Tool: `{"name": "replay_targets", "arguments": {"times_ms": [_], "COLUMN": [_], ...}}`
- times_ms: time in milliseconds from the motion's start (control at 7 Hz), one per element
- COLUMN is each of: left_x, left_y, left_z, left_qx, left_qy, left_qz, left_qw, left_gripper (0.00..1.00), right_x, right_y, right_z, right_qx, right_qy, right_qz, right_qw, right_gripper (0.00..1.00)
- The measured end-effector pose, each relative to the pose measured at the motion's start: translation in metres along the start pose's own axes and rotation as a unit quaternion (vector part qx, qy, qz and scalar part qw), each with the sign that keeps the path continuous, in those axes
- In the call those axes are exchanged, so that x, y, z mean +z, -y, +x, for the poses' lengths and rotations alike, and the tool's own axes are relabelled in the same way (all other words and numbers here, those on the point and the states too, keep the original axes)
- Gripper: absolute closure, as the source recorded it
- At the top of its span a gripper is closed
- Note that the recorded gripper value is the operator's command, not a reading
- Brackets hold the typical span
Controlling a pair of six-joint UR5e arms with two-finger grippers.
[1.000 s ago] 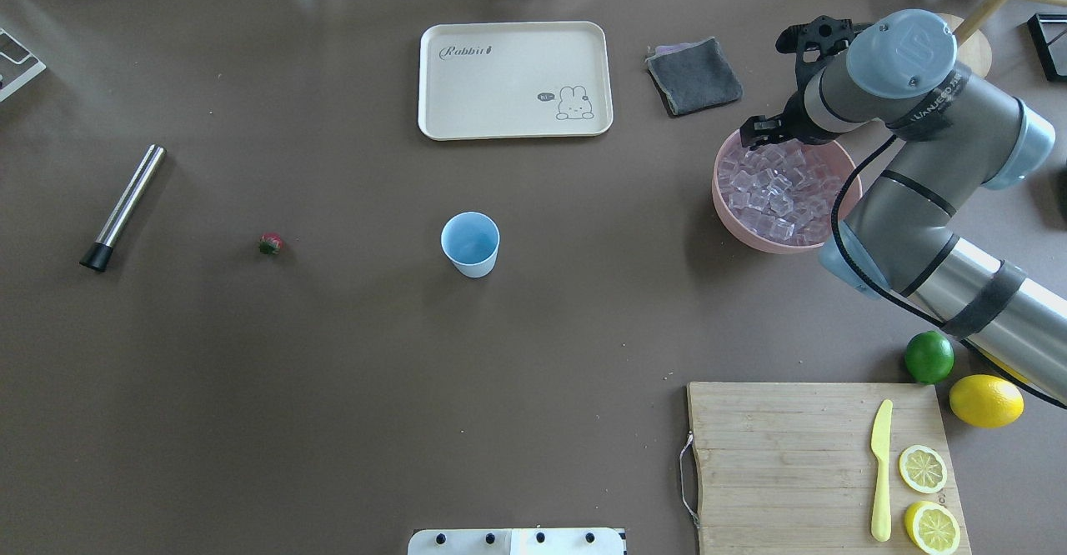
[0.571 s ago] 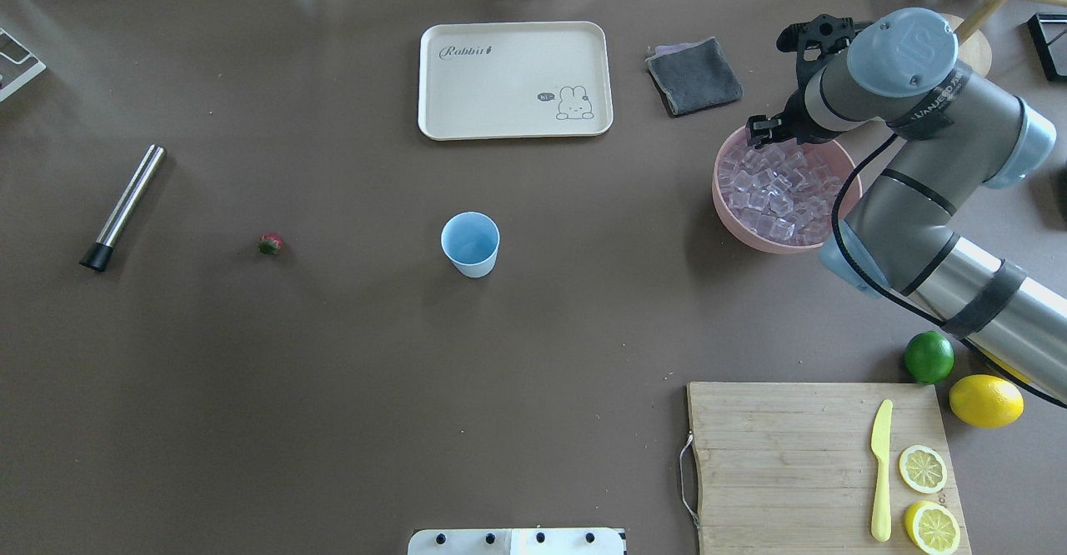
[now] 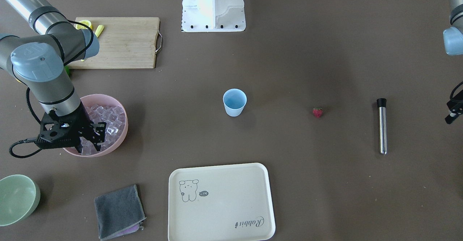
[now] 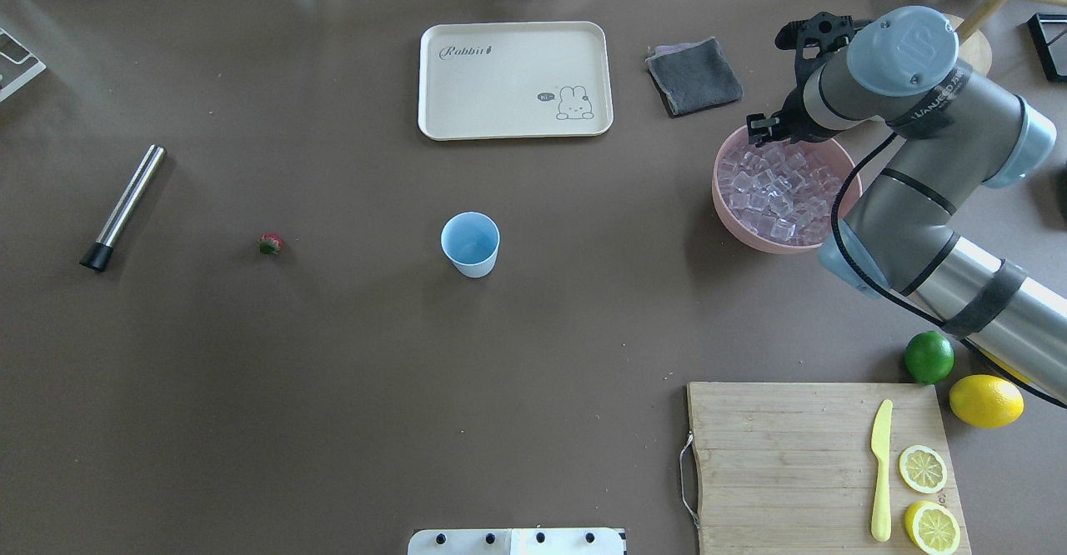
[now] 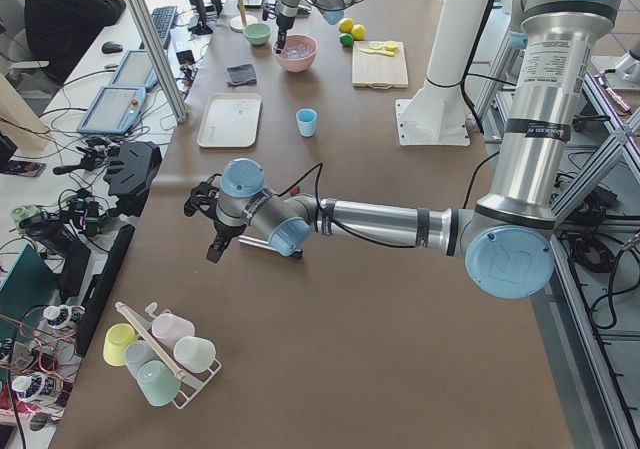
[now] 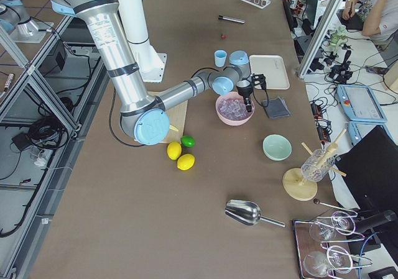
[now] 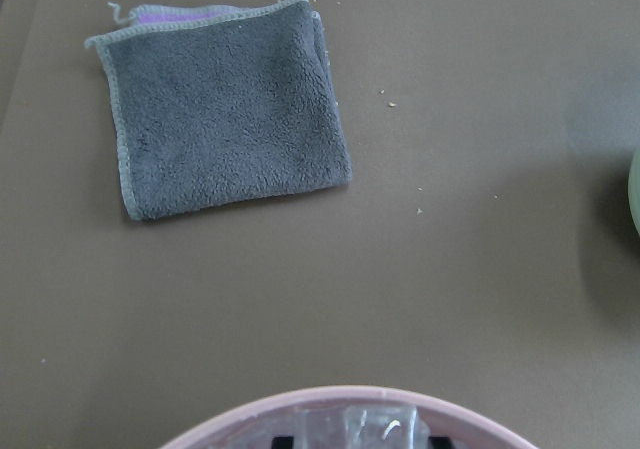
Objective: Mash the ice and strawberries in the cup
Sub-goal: 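Carry the ice cube with the right gripper over the blue cup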
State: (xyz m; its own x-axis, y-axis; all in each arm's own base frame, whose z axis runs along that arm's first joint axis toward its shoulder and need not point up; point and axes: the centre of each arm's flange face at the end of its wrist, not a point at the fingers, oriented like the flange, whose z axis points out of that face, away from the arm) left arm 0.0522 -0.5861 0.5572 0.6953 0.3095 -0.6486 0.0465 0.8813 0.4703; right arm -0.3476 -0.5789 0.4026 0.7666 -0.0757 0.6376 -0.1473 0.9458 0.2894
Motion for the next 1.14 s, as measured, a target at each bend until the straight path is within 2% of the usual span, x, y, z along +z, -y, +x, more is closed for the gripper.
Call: {"name": "replay_targets", "arguments": {"times_ms": [429, 571, 714, 1000, 1143], "left_x": [0.002, 0.002, 0.002, 0.001, 0.001], "left_y": [-0.001, -0.001, -0.001, 0.001, 0.001], "left_z": [-0.001, -0.002, -0.001, 0.0, 0.0], "left_qx": [-0.001, -0.001, -0.001, -0.001, -0.001], "left_qy": [0.0, 0.0, 0.0, -0.001, -0.001], "left_qz": [-0.001, -0.001, -0.001, 0.0, 0.0], "left_qw": [1.0, 1.0, 1.0, 1.0, 1.0], "left_gripper": [0.02, 0.02, 0.02, 0.02, 0.02], "right_x": [-0.002, -0.006, -0.017, -0.053, -0.072], "right_y": [0.0, 0.002, 0.006, 0.015, 0.018], "right_z": [-0.001, -0.001, 0.0, 0.0, -0.006], "right_qx": [0.0, 0.001, 0.003, 0.012, 0.016], "right_qy": [0.002, 0.004, 0.01, 0.024, 0.025], "right_qz": [0.001, 0.003, 0.005, 0.003, 0.001], "right_qw": [1.0, 1.0, 0.9999, 0.9996, 0.9996], "right_gripper": [0.51, 0.59, 0.76, 0.99, 1.0]}}
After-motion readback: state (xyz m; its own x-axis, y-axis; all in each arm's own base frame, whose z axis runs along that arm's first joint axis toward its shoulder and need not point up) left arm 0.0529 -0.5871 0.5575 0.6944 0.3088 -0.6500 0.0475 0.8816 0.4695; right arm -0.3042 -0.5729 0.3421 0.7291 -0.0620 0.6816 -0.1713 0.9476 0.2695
